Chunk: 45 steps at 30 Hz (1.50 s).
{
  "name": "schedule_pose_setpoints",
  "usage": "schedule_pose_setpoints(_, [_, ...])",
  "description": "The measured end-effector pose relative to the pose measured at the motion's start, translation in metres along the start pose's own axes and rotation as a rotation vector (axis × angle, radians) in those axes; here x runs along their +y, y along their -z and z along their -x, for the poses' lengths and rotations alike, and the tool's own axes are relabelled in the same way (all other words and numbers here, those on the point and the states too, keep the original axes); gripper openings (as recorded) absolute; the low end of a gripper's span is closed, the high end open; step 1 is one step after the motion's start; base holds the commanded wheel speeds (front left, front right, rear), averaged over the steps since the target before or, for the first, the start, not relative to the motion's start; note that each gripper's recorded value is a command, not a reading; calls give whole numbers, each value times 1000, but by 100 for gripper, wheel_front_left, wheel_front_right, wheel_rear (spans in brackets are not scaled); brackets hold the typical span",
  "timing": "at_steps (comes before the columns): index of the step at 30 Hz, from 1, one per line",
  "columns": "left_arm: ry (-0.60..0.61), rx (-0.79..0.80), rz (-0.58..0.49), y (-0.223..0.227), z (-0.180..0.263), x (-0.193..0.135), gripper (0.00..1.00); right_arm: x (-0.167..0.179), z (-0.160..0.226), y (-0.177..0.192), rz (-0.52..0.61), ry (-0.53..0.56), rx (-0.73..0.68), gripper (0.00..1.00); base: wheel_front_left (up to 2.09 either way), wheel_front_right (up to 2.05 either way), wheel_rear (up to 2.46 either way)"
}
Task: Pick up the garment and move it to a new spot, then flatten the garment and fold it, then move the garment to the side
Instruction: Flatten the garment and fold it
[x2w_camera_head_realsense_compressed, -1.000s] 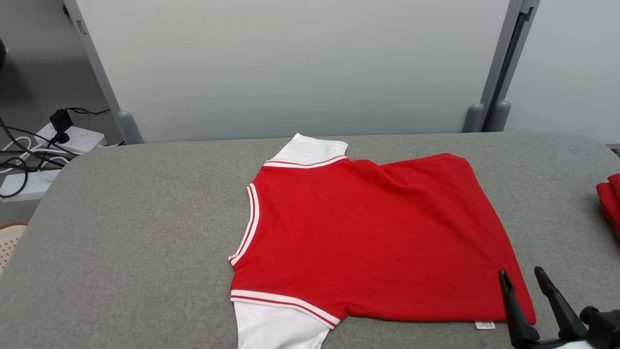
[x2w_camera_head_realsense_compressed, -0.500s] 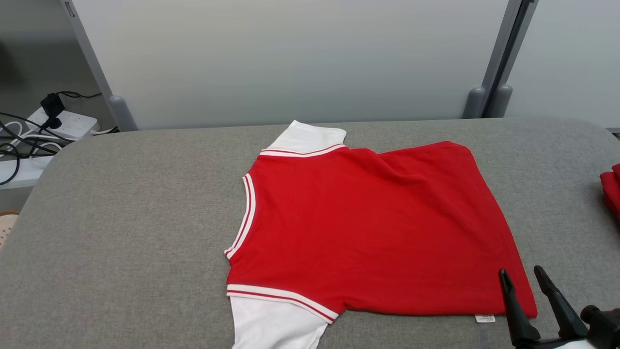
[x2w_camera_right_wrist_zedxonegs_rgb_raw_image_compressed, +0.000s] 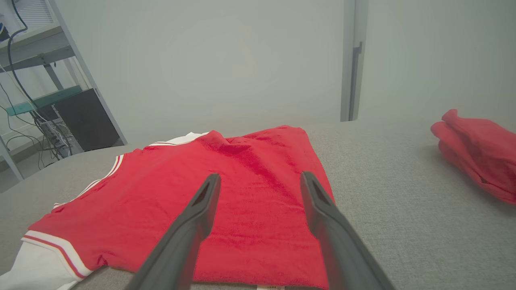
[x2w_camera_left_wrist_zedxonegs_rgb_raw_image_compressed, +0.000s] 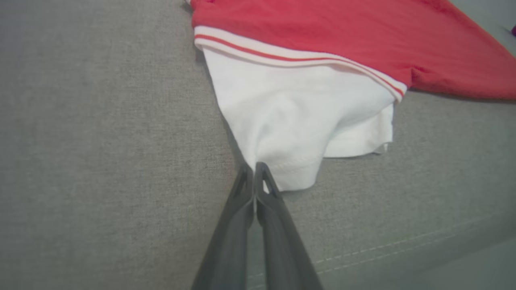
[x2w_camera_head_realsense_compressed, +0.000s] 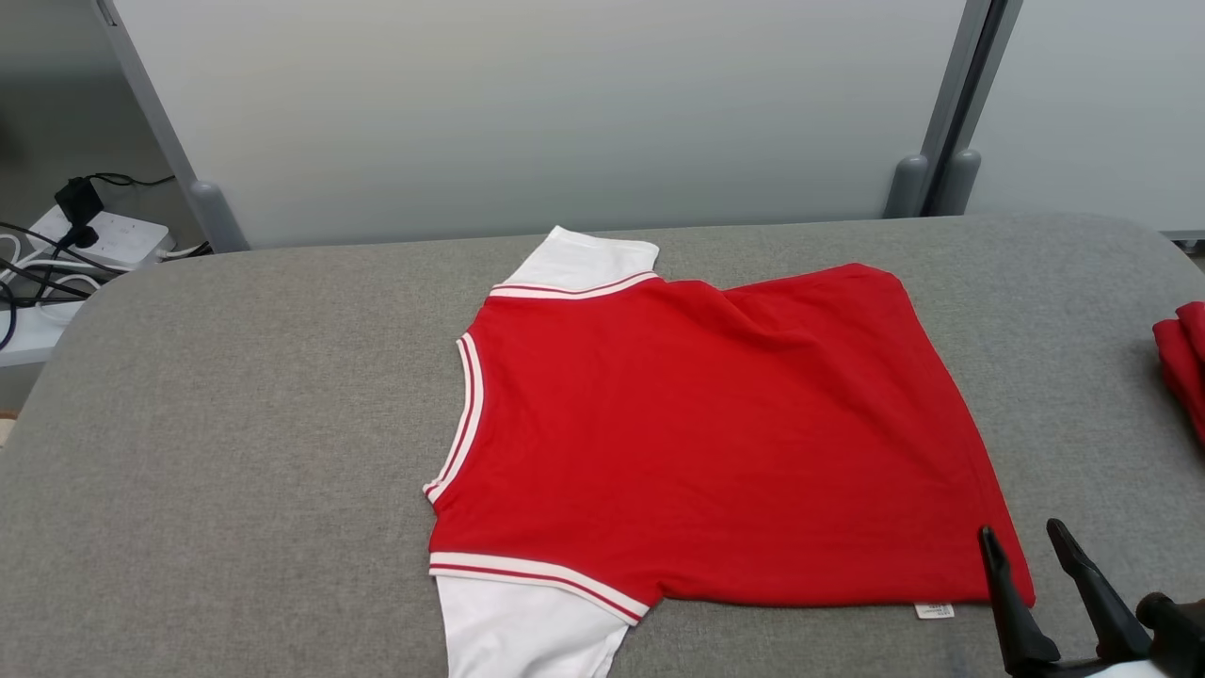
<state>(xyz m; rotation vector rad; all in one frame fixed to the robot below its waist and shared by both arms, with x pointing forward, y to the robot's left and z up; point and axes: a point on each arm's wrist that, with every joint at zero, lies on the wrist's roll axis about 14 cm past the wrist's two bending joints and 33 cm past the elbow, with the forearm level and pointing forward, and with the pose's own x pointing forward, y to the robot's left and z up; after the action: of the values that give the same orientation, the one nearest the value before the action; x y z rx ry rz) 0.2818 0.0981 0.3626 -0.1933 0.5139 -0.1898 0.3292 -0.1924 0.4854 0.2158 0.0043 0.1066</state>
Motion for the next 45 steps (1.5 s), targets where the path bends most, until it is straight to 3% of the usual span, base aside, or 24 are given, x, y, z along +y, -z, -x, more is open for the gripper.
schedule_pose_setpoints(14, [-102,-125,-8,-40,8,40,0,-37,15,68,-66,128,224,100,0,0,0])
schedule_pose_setpoints(29, [-118,-156,-8,-59,9,44,0,-30,-1,116,-165,138,392,100,0,0,0])
schedule_pose_setpoints(31, [-117,-153,-8,-59,9,43,0,-29,-4,119,-176,139,403,86,0,0,0])
schedule_pose_setpoints(33, [-117,-157,-9,-61,9,43,0,-27,-6,121,-186,138,412,51,0,0,0])
schedule_pose_setpoints(34, [-116,-162,-9,-62,10,43,0,-28,-6,122,-188,139,416,43,0,0,0])
schedule_pose_setpoints(35, [-115,-163,-9,-63,10,43,0,-27,-6,123,-185,134,422,28,0,0,0])
schedule_pose_setpoints(36, [-114,-167,-9,-64,10,42,0,-28,-6,124,-179,131,429,0,0,0,0])
schedule_pose_setpoints(45, [-54,-194,34,-85,11,25,0,-37,-17,98,-124,96,364,0,0,0,0])
